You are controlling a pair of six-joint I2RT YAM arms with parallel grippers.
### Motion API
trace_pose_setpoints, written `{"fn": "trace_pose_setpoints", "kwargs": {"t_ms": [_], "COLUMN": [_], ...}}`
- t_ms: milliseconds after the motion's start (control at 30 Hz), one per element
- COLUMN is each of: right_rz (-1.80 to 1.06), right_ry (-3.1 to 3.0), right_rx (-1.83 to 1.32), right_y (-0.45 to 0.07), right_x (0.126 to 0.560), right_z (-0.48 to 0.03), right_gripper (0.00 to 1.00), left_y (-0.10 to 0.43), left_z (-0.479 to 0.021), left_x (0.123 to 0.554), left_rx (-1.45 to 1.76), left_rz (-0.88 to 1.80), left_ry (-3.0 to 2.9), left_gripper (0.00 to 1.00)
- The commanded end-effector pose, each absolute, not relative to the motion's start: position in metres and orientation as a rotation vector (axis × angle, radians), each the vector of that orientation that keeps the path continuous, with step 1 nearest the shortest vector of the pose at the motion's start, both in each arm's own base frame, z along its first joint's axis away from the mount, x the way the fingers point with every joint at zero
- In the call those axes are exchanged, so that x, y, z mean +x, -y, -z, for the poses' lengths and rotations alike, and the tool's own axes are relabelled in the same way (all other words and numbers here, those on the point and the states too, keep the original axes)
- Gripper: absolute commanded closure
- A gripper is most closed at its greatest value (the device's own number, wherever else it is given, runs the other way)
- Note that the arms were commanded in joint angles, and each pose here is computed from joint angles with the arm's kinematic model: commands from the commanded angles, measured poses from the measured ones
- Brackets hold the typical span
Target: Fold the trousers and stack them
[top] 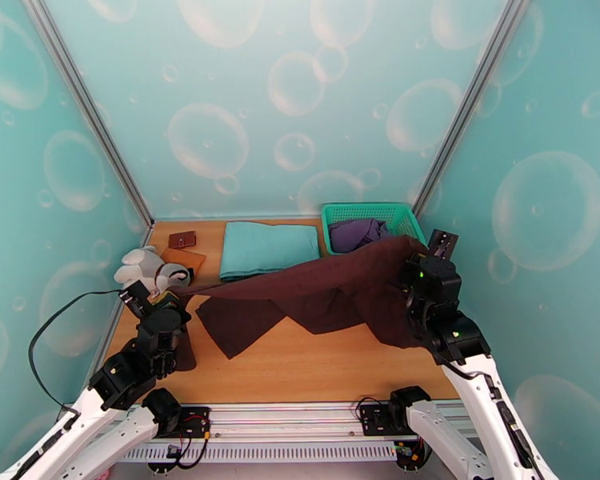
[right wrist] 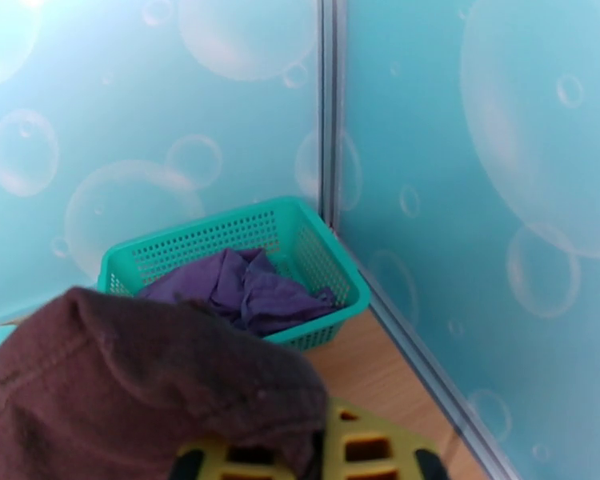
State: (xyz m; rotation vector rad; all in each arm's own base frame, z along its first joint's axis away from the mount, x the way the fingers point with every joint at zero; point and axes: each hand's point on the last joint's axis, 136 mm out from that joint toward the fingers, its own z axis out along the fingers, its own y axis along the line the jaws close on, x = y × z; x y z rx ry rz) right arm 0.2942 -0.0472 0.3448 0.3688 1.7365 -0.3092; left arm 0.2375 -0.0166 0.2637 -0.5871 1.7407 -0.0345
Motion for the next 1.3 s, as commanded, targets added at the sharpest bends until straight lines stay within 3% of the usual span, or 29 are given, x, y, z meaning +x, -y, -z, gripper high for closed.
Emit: {"fn": "trace_pose_setpoints", "kwargs": {"t_ms": [0, 200, 433, 600, 733, 1100, 1267], "right_rz": [0.344, 0.311, 0.498, 0.470, 0.432, 0.380, 0.447], "right_ry": [-1.489, -1.359, -1.331, -1.254, -1.188, -1.160, -1.109], "right_rx": [0.368, 0.359, 0.573, 0.679, 0.708, 0.712, 0.807], "right_y": [0.058, 0.061, 0.114, 0.141, 0.147, 0.144, 0.160], "right_x": [0.298, 0.302, 0.276, 0.258, 0.247, 0.243, 0.225], "right_z": [-0.401, -0.432, -0.388, -0.385, -0.388, -0.389, -0.387], "right_gripper": [1.00, 1.00, 1.00, 1.00, 1.00, 1.00, 1.00], "left_y": [0.006, 0.009, 0.094, 0.158, 0.183, 0.164, 0.171], "left_z": [-0.273, -0.281, -0.218, -0.172, -0.169, -0.162, -0.173], "left_x": [0.237, 0.234, 0.240, 0.226, 0.203, 0.187, 0.179], "left_rx": [-0.622, -0.610, -0.331, -0.141, -0.047, -0.103, -0.052], "left_rz": [-0.034, 0.035, 0.388, 0.611, 0.708, 0.675, 0.773], "left_ry": [-1.712, -1.713, -2.034, -2.219, -2.228, -2.226, -2.201], "left_gripper": [1.00, 1.00, 0.88, 0.92, 0.98, 1.00, 0.83]}}
